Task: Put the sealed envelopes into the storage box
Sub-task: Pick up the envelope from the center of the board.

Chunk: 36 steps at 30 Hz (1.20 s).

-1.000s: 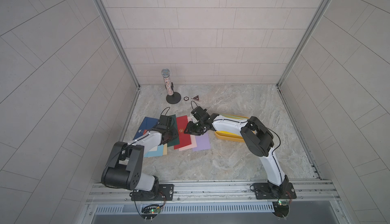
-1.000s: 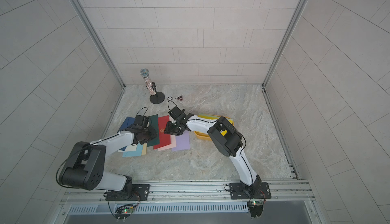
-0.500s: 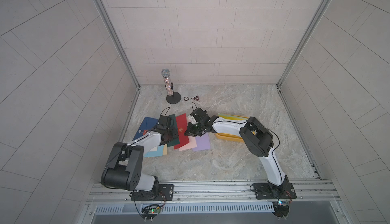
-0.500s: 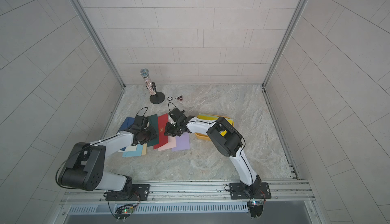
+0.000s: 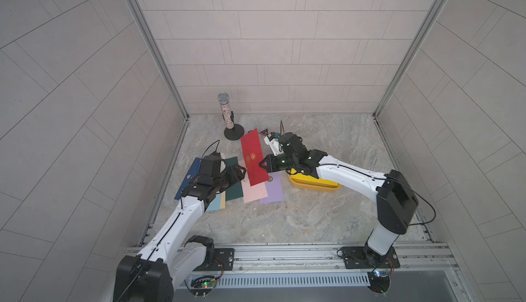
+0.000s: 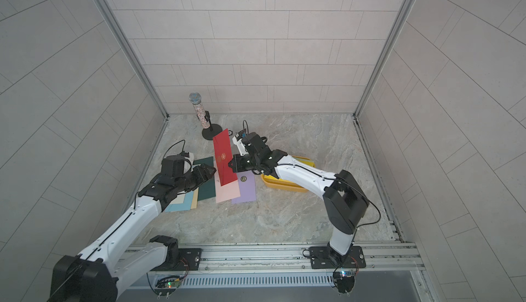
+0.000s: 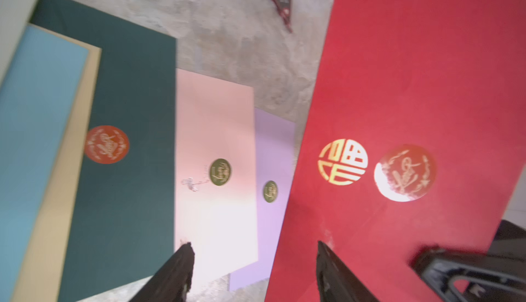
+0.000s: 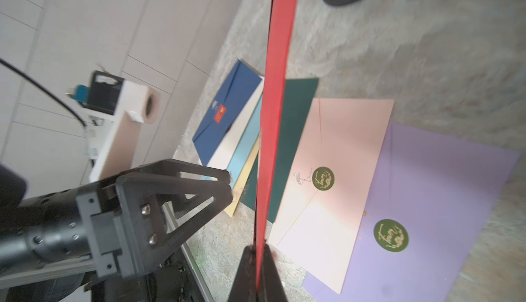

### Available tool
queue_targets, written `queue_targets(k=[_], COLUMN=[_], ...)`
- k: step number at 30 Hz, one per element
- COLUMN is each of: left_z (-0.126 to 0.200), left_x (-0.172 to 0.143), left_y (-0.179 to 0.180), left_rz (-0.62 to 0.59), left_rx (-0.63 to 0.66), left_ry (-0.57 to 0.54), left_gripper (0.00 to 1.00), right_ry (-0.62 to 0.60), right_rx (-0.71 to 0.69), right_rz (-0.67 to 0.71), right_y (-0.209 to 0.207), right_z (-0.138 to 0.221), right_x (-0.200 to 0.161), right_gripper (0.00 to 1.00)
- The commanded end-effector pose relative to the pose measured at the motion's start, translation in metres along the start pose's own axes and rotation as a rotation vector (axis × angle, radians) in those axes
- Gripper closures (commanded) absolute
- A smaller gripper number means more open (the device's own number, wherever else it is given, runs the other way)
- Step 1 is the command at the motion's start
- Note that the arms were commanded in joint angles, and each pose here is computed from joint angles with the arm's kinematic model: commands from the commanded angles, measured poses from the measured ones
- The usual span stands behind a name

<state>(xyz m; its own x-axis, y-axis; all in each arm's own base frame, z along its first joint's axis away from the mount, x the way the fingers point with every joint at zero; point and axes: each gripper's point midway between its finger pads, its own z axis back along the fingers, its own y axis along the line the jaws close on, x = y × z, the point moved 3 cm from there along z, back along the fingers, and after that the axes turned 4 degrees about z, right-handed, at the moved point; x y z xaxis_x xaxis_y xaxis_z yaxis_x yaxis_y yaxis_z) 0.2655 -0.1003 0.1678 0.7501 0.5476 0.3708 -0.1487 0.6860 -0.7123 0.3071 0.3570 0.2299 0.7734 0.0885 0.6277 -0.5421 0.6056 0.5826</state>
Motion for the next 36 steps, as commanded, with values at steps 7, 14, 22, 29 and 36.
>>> queue_targets(k=[7, 14, 22, 29, 36], left_z=[0.038, 0.04, 0.046, 0.051, 0.052], left_x=[-0.001, -0.004, -0.009, -0.007, -0.01], left_y=[-0.083, -0.098, -0.102, -0.105, -0.107], left_rz=[-0.06, -0.055, -0.065, -0.063, -0.073], left_rx=[-0.503, -0.599, -0.621, -0.626, -0.632], left_ry=[0.012, 0.066, 0.063, 0.042, 0.055], left_gripper=[0.28, 0.36, 0.57, 0.71, 0.73], right_ry=[-0.058, -0.092, -0.098, -0.074, -0.057], right_rx=[0.291, 0.484, 0.471, 0.465, 0.447], right_rz=[0.038, -0.021, -0.061, -0.071, -0.064], right_y=[0.031, 0.051, 0.041, 0.033, 0.028], right_z=[0.061, 0.069, 0.063, 0.061, 0.064], right_x=[-0.019, -0.02, -0.01, -0.013, -0.016], right_gripper=[1.0, 1.0, 1.0, 1.0, 1.0])
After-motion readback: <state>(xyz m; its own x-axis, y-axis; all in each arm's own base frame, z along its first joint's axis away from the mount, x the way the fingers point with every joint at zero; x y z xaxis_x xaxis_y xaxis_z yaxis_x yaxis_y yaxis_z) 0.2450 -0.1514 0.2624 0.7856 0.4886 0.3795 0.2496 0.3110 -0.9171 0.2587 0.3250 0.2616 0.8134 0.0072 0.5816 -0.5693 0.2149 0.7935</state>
